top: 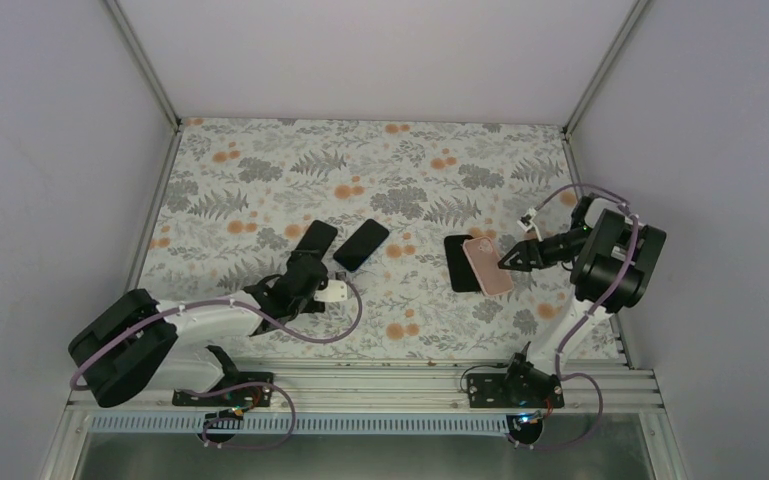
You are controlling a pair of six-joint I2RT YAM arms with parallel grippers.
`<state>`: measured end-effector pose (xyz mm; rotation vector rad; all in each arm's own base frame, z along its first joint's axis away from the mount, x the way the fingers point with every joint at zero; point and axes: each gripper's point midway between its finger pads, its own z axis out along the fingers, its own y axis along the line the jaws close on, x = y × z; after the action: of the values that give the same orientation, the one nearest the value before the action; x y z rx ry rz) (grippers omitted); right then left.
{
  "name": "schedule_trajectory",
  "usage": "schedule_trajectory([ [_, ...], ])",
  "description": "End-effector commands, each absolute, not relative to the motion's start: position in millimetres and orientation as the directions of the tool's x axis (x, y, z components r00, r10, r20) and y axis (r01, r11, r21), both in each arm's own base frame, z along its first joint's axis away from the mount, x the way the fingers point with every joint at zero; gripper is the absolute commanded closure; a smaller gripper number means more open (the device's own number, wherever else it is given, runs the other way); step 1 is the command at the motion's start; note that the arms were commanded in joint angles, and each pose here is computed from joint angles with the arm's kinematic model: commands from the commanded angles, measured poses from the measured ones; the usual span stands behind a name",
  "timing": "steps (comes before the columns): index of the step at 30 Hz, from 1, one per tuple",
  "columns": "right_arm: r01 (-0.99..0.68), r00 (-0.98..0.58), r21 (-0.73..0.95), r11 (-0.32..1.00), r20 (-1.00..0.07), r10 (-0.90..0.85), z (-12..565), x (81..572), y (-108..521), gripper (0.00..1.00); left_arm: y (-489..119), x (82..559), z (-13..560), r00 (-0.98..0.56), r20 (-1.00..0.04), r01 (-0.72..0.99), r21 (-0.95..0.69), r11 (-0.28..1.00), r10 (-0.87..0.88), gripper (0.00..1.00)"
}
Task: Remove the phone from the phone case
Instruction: Place the phone at the center of the board, then reset both arms
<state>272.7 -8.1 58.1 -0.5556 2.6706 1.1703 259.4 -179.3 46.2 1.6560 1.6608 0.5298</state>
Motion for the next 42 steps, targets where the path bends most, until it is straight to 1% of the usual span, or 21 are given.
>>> schedule_trajectory([
  [1,-0.487,-0.867,0.534,0.692,-0.393,-0.306,86,291,-27,0.11,-170,196,4,0.114,-0.164,0.893,0.45,-0.028,0.98,0.0],
  [2,-0.499,-0.859,0.509,0.702,-0.401,-0.319,91,293,-29,0.04,-174,192,6,0.111,-0.176,0.908,0.419,-0.028,0.978,0.0],
  [3,-0.507,-0.852,0.489,0.71,-0.41,-0.326,96,295,-31,0.01,-178,189,8,0.103,-0.189,0.922,0.388,-0.022,0.977,0.0],
  [5,-0.535,-0.831,0.445,0.718,-0.432,-0.351,109,298,-33,0.0,-187,184,16,0.094,-0.227,0.942,0.336,-0.013,0.969,0.0],
  [7,-0.563,-0.799,0.362,0.743,-0.47,-0.375,124,306,-38,0.0,-201,182,30,0.089,-0.282,0.954,0.298,-0.001,0.955,0.0],
  [9,-0.588,-0.758,0.264,0.765,-0.511,-0.406,143,312,-38,0.0,-212,189,48,0.084,-0.325,0.95,0.31,0.023,0.942,0.0],
  [11,-0.59,-0.725,0.201,0.782,-0.558,-0.404,163,322,-35,0.0,-221,200,68,0.086,-0.368,0.939,0.339,0.047,0.926,0.0],
  [14,-0.596,-0.652,0.189,0.781,-0.682,-0.332,208,335,-21,0.0,-233,225,109,0.056,-0.449,0.933,0.341,0.112,0.892,0.0],
  [17,-0.604,-0.553,0.198,0.772,-0.802,-0.226,253,345,-7,0.0,-240,262,170,0.013,-0.568,0.929,0.312,0.201,0.823,0.0],
  [19,-0.573,-0.514,0.212,0.792,-0.845,-0.146,267,348,-3,0.0,-237,279,199,-0.024,-0.615,0.93,0.275,0.243,0.788,0.0],
  [21,-0.522,-0.46,0.172,0.835,-0.882,-0.106,279,352,-8,0.0,-232,290,216,-0.063,-0.638,0.935,0.232,0.27,0.768,0.0],
  [23,-0.454,-0.433,0.135,0.881,-0.898,-0.085,283,357,-17,0.0,-225,302,230,-0.1,-0.664,0.929,0.205,0.309,0.741,0.0],
  [24,-0.435,-0.421,0.113,0.893,-0.902,-0.091,285,357,-20,0.0,-223,301,234,-0.107,-0.678,0.937,0.177,0.302,0.728,0.0],
  [28,-0.412,-0.409,0.089,0.907,-0.908,-0.097,276,353,-22,0.0,-212,303,247,-0.151,-0.744,0.946,0.083,0.314,0.651,0.0],
  [31,-0.384,-0.405,0.057,0.922,-0.907,-0.113,272,354,-28,0.0,-206,303,254,-0.18,-0.76,0.943,0.047,0.329,0.624,0.0],
  [38,-0.351,-0.379,0.02,0.936,-0.917,-0.122,273,356,-34,0.0,-194,311,260,-0.215,-0.762,0.92,0.053,0.389,0.611,0.0],
  [42,-0.325,-0.392,0.008,0.946,-0.911,-0.127,267,357,-40,0.0,-195,312,262,-0.221,-0.768,0.92,0.041,0.39,0.601,0.0],
])
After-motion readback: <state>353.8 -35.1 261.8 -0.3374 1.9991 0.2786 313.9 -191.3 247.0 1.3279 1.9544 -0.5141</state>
